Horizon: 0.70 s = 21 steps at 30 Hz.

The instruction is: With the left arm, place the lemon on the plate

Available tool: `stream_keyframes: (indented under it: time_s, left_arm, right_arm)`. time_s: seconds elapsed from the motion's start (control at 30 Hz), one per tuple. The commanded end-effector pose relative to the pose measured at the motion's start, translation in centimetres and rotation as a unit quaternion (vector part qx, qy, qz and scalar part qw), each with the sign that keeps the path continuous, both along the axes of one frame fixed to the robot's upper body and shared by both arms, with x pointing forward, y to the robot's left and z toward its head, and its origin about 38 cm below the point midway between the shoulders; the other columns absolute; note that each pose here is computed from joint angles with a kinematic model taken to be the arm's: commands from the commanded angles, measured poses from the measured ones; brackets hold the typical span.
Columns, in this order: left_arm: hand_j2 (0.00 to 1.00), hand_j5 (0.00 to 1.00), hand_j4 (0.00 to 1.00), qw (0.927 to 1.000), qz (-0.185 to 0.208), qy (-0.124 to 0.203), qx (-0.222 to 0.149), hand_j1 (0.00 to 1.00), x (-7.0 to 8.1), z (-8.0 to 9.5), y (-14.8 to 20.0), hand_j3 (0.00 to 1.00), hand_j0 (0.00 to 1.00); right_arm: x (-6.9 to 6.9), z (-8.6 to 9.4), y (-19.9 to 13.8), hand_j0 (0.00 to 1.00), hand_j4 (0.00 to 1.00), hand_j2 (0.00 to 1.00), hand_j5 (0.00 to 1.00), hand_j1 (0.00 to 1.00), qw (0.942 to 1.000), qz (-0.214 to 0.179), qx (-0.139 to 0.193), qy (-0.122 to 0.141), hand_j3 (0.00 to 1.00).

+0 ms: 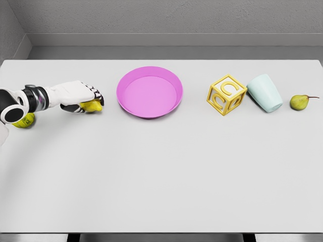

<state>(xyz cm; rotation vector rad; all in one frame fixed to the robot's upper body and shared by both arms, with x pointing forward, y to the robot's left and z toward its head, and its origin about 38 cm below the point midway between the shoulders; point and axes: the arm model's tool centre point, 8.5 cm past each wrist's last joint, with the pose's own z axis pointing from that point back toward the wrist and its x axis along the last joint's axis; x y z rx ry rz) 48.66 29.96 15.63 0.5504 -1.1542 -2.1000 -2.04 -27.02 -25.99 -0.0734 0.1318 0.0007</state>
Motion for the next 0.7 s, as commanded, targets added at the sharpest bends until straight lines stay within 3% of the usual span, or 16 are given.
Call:
stream_keyframes:
  time_s: [0.0,0.27,0.67]
  left_arm:
    - [0.55,0.55,0.55,1.0,0.0,-0.002,-0.004,0.55,0.0,0.2,0.0,0.55,0.55]
    - [0.55,0.55,0.55,0.9995,-0.02,-0.022,-0.009,0.55,-0.3,1.6,-1.2,0.55,0.55]
    - [0.55,0.55,0.55,0.9957,-0.057,-0.07,-0.021,0.55,-0.2,5.5,-3.6,0.55,0.55]
  right_arm:
    - [0.0,0.0,0.0,1.0,1.0,1.0,1.0,1.0,1.0,0.0,0.0,0.0,1.0]
    - [0.0,0.0,0.0,1.0,1.0,1.0,1.0,1.0,1.0,0.0,0.0,0.0,1.0]
    - [0.0,0.0,0.0,1.0,1.0,1.0,1.0,1.0,1.0,0.0,0.0,0.0,1.0]
